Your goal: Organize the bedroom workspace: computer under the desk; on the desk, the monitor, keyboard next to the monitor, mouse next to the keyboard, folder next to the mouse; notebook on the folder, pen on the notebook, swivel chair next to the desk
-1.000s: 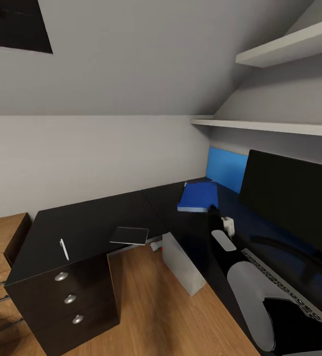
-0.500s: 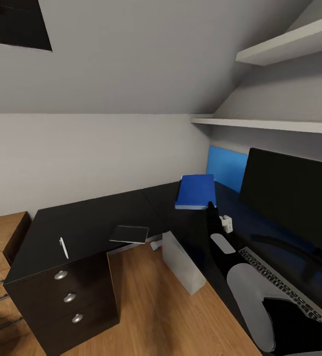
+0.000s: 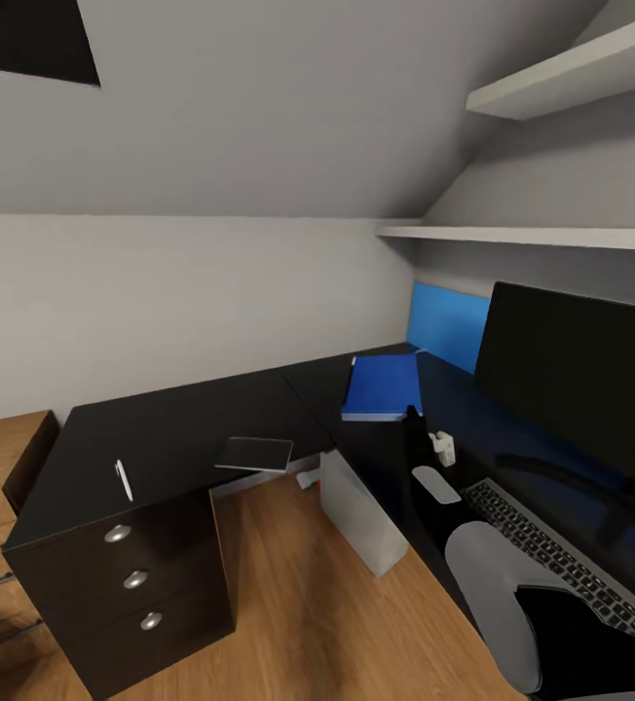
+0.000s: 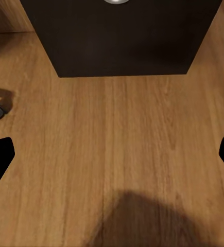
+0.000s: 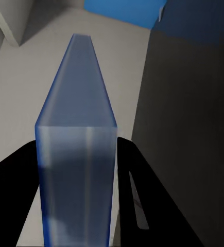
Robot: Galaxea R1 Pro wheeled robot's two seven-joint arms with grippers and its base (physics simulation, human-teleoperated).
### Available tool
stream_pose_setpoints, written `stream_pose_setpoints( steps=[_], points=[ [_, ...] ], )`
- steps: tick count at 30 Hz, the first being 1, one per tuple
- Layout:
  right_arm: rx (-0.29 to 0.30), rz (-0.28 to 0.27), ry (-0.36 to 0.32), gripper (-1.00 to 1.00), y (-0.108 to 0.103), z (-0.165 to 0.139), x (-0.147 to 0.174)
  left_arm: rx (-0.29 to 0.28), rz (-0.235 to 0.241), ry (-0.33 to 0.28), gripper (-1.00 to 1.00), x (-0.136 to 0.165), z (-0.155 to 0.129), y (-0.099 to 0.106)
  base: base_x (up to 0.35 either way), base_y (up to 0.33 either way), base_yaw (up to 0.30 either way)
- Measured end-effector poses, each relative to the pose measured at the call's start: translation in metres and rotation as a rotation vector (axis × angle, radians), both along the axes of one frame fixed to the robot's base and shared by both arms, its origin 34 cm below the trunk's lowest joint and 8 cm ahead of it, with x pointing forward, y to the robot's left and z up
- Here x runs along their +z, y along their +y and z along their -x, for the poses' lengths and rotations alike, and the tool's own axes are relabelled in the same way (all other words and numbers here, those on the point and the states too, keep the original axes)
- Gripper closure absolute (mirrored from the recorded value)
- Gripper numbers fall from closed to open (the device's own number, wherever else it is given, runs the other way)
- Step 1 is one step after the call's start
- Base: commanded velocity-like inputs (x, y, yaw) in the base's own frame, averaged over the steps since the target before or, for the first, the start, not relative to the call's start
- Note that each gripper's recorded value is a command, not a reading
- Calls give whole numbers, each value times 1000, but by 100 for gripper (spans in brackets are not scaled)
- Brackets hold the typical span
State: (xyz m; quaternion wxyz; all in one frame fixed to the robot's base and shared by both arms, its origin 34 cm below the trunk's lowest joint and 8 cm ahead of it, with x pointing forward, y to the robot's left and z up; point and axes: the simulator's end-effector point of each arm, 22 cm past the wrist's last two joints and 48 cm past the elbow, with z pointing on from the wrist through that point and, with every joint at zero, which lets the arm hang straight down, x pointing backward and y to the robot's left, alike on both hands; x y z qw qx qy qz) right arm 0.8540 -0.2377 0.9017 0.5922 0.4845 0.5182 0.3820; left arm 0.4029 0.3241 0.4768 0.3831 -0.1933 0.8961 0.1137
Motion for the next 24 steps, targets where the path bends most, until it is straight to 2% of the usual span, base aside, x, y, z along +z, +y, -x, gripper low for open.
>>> stream_pose_setpoints(
  steps=[24],
  points=[
    [35,-16,7,100,12,4,-48,0,0,-1,-100,-45,5,0,0,0,0]
  ],
)
